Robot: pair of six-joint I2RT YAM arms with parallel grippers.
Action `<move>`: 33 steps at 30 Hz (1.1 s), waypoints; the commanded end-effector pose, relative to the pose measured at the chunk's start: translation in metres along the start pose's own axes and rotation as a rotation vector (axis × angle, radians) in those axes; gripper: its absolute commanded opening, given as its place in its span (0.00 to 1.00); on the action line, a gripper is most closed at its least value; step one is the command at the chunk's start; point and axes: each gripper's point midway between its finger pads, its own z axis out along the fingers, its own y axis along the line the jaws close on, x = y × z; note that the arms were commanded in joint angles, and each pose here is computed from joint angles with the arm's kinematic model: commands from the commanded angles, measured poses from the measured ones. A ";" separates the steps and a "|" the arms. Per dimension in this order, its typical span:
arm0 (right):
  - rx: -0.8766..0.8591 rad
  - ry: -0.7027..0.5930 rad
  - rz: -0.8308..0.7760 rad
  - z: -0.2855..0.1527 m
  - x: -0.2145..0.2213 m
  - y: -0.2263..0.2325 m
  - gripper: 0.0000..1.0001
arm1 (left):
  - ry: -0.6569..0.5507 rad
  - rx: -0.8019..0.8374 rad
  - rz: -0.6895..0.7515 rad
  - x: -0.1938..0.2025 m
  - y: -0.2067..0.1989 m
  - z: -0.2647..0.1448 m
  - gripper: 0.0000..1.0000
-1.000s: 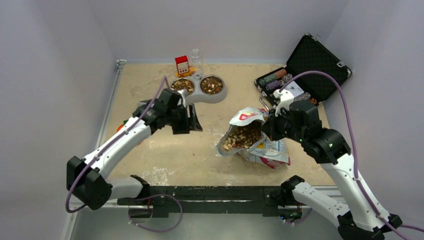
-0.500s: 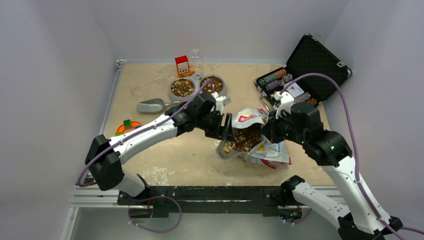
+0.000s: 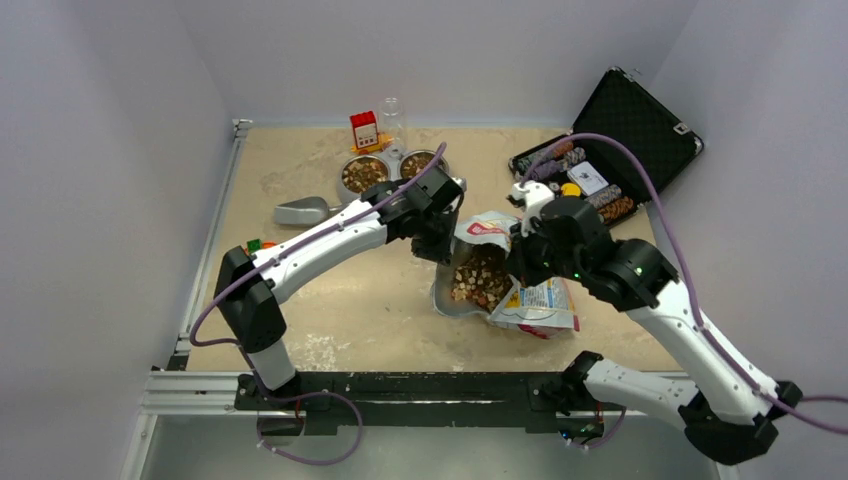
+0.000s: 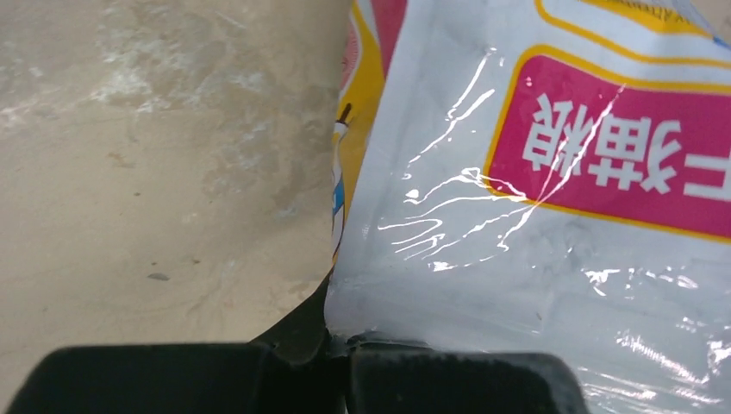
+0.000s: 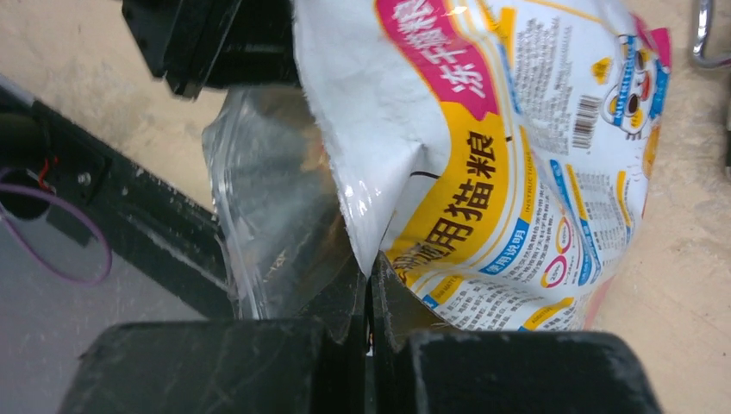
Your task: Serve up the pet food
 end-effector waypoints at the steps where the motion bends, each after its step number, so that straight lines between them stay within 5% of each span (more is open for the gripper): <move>1: 0.006 0.011 -0.050 0.012 -0.025 0.036 0.00 | -0.070 -0.113 -0.157 -0.004 0.037 -0.059 0.00; 5: -0.042 0.038 -0.106 0.025 -0.041 0.081 0.08 | -0.171 -0.157 -0.269 -0.004 0.059 -0.107 0.00; 6: -0.080 0.044 -0.129 0.026 -0.044 0.095 0.22 | -0.198 -0.160 -0.294 -0.002 0.065 -0.120 0.00; 8: -0.169 0.048 -0.166 0.026 -0.046 0.124 0.70 | -0.220 -0.173 -0.353 0.002 0.077 -0.135 0.00; 9: -0.198 0.055 -0.176 0.025 -0.046 0.136 0.78 | -0.230 -0.176 -0.378 0.004 0.082 -0.140 0.00; 23: -0.249 0.091 -0.258 0.001 0.020 0.193 0.90 | -0.194 -0.153 -0.679 0.037 0.084 -0.160 0.00; 27: -0.362 0.048 -0.366 -0.011 0.036 0.182 0.89 | -0.230 -0.173 -0.761 0.029 0.089 -0.171 0.00; 33: -0.234 -0.055 -0.463 0.000 0.033 0.141 0.89 | -0.206 -0.157 -0.902 0.025 0.081 -0.175 0.00</move>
